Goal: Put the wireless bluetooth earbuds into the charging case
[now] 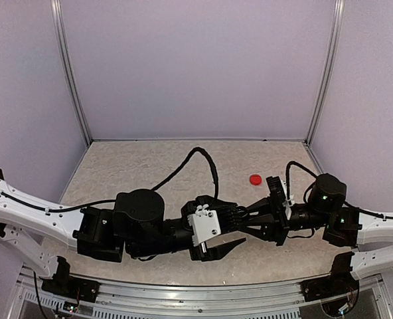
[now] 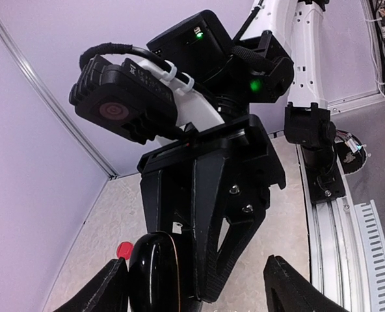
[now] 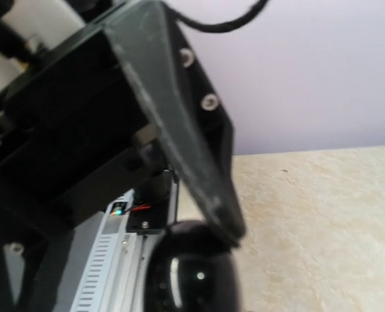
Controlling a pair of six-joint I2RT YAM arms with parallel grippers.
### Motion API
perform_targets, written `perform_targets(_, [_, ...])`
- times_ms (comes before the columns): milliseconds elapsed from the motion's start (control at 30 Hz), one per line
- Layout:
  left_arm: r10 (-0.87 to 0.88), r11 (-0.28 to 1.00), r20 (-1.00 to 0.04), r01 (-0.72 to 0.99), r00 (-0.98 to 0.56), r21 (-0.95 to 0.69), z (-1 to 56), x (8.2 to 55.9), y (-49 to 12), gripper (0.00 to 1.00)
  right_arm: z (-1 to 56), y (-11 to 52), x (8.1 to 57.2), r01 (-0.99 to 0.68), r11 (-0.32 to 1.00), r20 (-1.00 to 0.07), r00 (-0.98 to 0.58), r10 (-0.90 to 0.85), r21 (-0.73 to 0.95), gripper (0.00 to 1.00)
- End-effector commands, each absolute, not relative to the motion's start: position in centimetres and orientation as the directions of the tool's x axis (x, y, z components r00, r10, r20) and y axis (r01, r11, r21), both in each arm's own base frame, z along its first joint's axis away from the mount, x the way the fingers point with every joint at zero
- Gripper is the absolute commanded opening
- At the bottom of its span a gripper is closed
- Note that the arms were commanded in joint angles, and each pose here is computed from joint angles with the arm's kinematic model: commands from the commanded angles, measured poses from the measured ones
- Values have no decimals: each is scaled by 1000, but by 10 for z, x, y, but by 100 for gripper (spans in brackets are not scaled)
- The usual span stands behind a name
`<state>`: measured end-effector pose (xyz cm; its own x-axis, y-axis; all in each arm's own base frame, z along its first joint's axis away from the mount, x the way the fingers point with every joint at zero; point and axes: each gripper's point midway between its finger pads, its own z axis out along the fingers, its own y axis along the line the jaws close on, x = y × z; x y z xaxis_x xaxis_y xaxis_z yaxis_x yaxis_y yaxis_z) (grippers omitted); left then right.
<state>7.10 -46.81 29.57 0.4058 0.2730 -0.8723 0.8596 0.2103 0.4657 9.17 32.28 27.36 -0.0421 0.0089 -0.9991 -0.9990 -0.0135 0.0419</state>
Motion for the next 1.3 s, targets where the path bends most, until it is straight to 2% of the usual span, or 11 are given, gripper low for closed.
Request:
perform_targets(0, [218,288,-907,864,360,412,302,81,-457,73,286,315,124,-983,157,-994,-92,51,99,0])
perform_targets(133, [169,419,-949,852,267,314,315,114,-441,85,273,309,148,-947,269,-984,-175,23,174,0])
perform_targets(167, [160,460,-957,840,242,289,317,123,-436,94,270,306,154,-937,292,-981,-195,16,191,0])
perform_targets(200, [152,489,-964,831,217,264,318,130,-433,98,268,304,159,-928,311,-977,-215,12,207,0])
perform_targets(333, [93,560,-989,815,117,149,320,157,-419,99,253,290,189,-868,402,-949,-314,13,292,0])
perform_targets(500, [33,591,-996,802,84,87,319,165,-404,99,225,263,230,-743,500,-878,-472,78,445,0])
perform_targets(600, [3,604,-997,794,78,64,321,167,-396,99,195,238,258,-628,569,-804,-586,104,531,0])
perform_targets(733, [-11,612,-997,789,78,55,316,167,-390,99,154,217,283,-508,585,-698,-701,146,632,0])
perform_targets(1100, [-67,660,-996,752,55,-3,304,172,-366,99,95,195,344,-344,662,-584,-793,174,666,0])
perform_targets(1267, [-70,670,-995,742,73,8,304,173,-362,99,74,194,359,-298,672,-542,-821,182,677,9])
